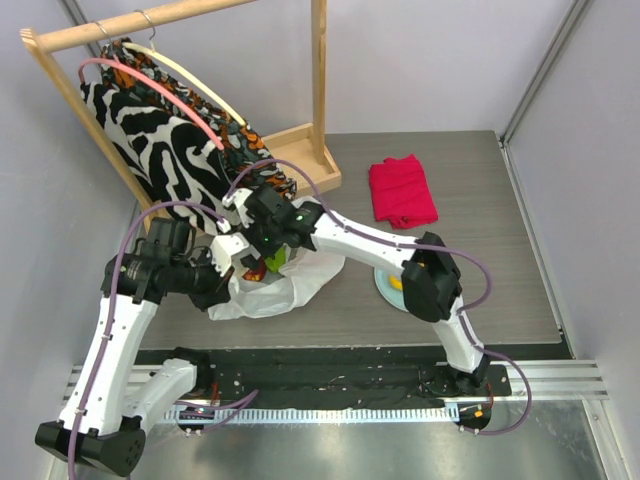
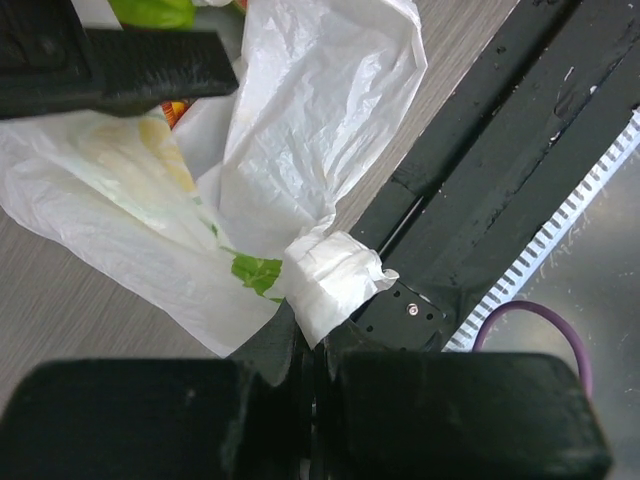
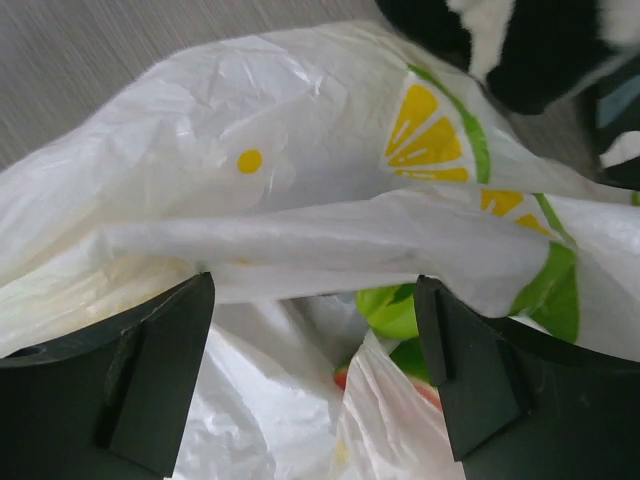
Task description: Take the fake fruits out of the plastic bag
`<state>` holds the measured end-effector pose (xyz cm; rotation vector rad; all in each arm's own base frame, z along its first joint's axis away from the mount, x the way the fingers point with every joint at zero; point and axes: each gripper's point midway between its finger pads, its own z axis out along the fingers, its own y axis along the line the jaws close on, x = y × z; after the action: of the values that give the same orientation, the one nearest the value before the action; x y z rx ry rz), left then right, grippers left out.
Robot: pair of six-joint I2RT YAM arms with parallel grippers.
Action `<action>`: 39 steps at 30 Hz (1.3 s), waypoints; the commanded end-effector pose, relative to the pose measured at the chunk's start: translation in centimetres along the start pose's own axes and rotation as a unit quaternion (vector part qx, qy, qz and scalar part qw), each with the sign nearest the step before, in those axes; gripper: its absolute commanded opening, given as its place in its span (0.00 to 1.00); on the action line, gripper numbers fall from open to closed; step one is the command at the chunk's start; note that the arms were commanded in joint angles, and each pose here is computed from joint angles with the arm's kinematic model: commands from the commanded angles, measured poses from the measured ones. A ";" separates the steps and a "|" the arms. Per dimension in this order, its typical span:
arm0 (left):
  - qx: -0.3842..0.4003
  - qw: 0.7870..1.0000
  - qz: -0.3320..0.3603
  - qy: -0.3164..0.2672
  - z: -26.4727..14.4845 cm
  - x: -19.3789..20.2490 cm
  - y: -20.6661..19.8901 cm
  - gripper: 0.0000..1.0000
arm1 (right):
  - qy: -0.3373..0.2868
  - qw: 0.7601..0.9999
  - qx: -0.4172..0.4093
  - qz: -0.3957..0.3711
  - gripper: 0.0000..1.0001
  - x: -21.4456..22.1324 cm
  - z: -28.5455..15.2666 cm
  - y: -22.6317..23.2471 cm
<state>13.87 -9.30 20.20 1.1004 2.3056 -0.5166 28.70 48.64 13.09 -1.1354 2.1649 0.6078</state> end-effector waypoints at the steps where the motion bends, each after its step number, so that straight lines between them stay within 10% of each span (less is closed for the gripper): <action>1: -0.037 0.999 -0.014 -0.023 -0.7 -1.4 1.2 0.00 | -0.095 0.995 0.004 -0.014 0.88 -5.4 -8.7 0.6; 17: -0.047 0.992 -0.047 -0.105 -3.3 -6.0 1.4 0.00 | -0.020 0.997 -0.070 0.032 0.76 -1.1 -3.9 1.9; 24: -0.032 0.991 -0.065 -0.109 -3.2 -5.7 1.0 0.00 | -0.015 0.993 -0.092 0.066 0.95 -1.5 -0.3 2.1; 39: -0.020 0.992 -0.085 -0.096 -2.6 -5.2 1.2 0.00 | 0.066 0.990 -0.098 0.079 0.97 3.5 5.6 2.4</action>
<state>17.17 -9.97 25.08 0.8095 2.2455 -0.5774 26.96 51.77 6.04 -1.1184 2.3710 0.8739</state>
